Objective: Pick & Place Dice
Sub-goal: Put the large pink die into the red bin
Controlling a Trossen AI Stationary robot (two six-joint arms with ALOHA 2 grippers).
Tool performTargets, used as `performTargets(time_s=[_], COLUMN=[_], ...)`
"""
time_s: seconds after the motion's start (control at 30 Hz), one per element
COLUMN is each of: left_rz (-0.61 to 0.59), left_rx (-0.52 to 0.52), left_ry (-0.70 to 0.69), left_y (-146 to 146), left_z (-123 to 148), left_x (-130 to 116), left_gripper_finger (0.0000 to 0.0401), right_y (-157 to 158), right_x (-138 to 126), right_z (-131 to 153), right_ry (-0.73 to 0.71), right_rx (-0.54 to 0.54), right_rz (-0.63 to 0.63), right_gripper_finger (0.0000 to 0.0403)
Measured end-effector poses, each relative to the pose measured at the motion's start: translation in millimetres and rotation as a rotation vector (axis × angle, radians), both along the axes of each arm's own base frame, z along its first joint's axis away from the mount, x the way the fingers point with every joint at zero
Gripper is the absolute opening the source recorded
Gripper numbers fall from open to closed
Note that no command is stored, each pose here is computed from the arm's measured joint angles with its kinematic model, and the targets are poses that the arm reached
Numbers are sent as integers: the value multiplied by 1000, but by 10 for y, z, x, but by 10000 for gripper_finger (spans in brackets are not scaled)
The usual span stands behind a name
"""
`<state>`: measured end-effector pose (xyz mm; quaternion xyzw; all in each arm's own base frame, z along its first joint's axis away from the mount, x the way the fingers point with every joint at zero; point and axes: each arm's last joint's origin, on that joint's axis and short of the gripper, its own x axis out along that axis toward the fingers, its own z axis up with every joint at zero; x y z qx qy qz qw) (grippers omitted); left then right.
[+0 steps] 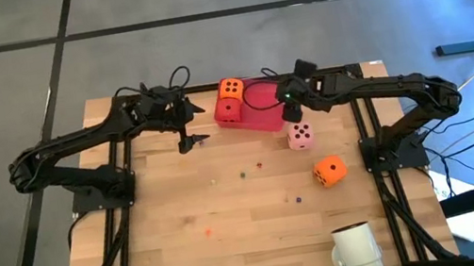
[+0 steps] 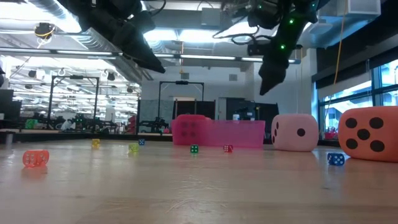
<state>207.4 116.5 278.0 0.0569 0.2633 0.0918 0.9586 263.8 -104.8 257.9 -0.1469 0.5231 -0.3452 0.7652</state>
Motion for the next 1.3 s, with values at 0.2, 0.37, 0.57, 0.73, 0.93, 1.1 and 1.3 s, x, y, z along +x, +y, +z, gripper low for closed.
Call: performTargets(time_s=[0.2,0.37,0.57,0.73,0.93,1.1,1.3], left_rz=[0,0,1,1,1,1,1], left_rx=[-1,-1,-1,-1,-2,-2,-2], left_ry=[1,0,0,0,1,1,1], left_y=[0,0,0,0,0,0,0], left_z=[-3,-3,-3,-3,-3,-3,-3], left_x=[0,0,0,0,-1,-1,-1], left_gripper_finger=[400,400,400,400,400,400,400], right_y=[36,102,196,222,246,299,347], right_x=[-65,-128,-119,-110,-128,-173,-249], right_z=[-49,-107,-136,-137,-144,-250,-438], right_ry=[-45,-4,-14,-23,12,69,130], right_rx=[112,299,585,661,661,662,658], right_rz=[-109,-79,91,159,174,170,156], right_gripper_finger=[394,394,395,394,394,394,394])
